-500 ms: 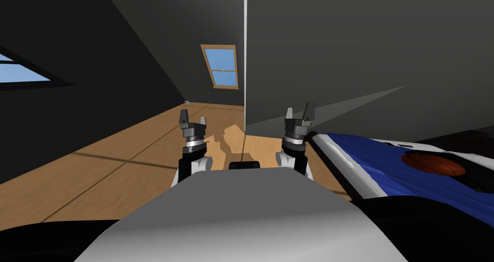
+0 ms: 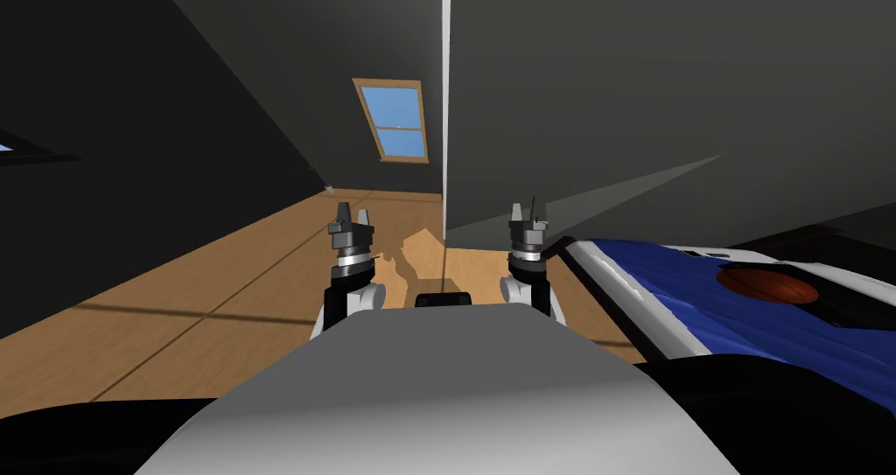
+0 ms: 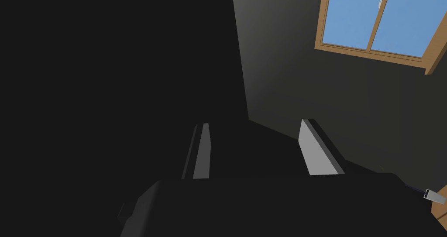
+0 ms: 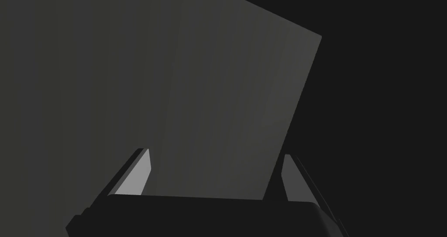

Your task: Push the door open

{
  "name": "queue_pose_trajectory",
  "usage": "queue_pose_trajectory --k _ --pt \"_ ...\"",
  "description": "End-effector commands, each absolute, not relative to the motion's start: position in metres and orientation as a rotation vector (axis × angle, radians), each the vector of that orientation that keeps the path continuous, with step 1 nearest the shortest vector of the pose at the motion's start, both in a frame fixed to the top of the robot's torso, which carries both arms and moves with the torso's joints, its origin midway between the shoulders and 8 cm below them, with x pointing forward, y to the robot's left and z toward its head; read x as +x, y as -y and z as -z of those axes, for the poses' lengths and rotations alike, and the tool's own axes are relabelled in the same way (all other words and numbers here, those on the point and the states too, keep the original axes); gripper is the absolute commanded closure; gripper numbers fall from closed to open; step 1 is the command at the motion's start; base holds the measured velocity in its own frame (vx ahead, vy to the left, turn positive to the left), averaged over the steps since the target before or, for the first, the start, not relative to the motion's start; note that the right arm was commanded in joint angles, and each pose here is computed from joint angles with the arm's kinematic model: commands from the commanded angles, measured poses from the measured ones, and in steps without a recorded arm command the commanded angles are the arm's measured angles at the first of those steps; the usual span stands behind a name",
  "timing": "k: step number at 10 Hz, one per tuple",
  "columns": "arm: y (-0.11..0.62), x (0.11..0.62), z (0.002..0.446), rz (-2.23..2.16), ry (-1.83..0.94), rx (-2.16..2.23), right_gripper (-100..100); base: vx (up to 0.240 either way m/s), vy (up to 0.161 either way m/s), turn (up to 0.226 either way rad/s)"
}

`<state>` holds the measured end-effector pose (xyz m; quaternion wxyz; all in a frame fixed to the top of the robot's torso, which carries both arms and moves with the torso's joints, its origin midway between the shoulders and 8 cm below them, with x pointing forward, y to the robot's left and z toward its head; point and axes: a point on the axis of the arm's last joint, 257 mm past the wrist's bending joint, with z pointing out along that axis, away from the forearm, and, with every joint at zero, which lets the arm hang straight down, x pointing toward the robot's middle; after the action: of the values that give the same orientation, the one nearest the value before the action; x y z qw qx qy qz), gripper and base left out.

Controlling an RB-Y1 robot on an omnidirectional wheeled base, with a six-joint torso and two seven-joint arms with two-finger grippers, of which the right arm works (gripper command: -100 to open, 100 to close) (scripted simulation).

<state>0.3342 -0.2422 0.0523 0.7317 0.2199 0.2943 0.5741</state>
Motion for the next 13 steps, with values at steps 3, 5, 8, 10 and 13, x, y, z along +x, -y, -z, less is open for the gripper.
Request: queue_pose_trajectory --k 3,5,8,10,13 --pt "0.247 0.351 -0.021 -1.256 -0.732 0.554 -100 0.171 0.157 -0.108" --pt "0.252 0.362 0.004 -1.246 -0.79 0.607 -100 0.169 0.174 -0.131" --pt "0.259 0.374 0.036 -1.232 -0.855 0.679 -100 0.135 0.175 -0.127" --pt "0.265 0.381 0.06 -1.218 -0.903 0.735 -100 0.161 0.163 -0.129" --pt "0.273 0.389 0.096 -1.196 -0.967 0.816 -100 0.153 0.181 -0.128"
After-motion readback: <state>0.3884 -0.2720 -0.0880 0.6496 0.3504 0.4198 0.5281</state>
